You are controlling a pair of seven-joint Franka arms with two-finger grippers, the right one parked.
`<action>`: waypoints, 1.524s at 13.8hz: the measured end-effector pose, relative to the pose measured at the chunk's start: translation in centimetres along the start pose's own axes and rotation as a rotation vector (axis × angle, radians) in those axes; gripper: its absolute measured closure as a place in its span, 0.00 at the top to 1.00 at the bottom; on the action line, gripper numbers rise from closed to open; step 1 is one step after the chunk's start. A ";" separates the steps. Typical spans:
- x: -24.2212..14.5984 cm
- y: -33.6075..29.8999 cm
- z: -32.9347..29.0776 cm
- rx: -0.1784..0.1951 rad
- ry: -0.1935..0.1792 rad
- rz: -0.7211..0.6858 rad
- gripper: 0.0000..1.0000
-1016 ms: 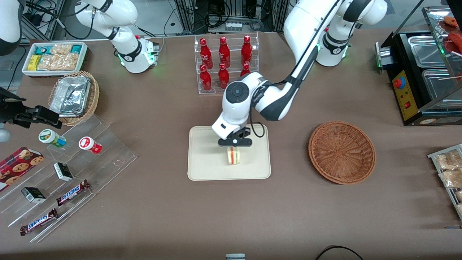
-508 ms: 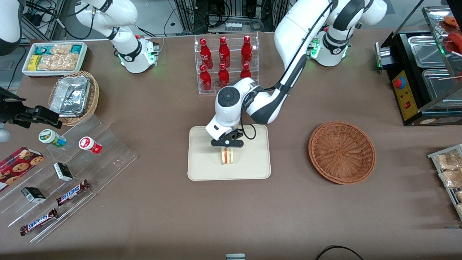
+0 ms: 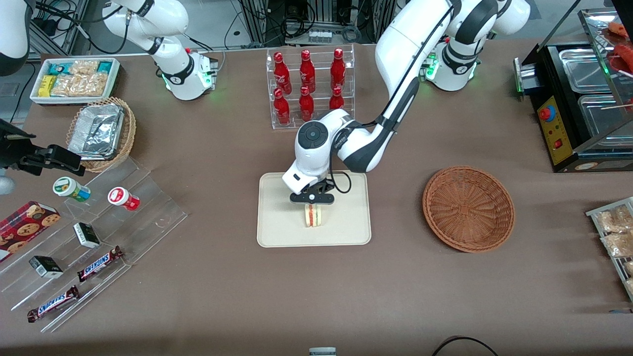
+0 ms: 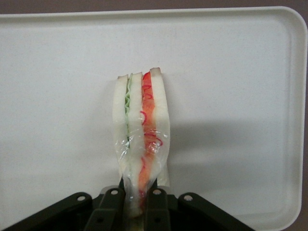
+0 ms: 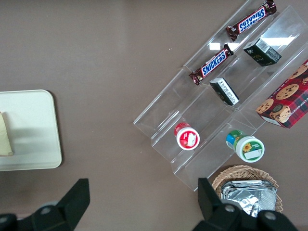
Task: Place sandwich from basket to tray
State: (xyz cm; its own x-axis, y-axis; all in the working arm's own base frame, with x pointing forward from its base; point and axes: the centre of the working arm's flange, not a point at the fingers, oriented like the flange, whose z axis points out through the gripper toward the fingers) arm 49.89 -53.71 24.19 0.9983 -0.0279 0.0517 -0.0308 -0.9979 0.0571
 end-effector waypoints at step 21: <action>6.1 -30.3 -39.3 0.122 -0.132 -0.284 1.00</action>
State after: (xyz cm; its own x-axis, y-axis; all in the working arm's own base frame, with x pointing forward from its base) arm 54.92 -21.31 61.92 0.9642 0.2531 -0.0788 0.2479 -0.9663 -0.0698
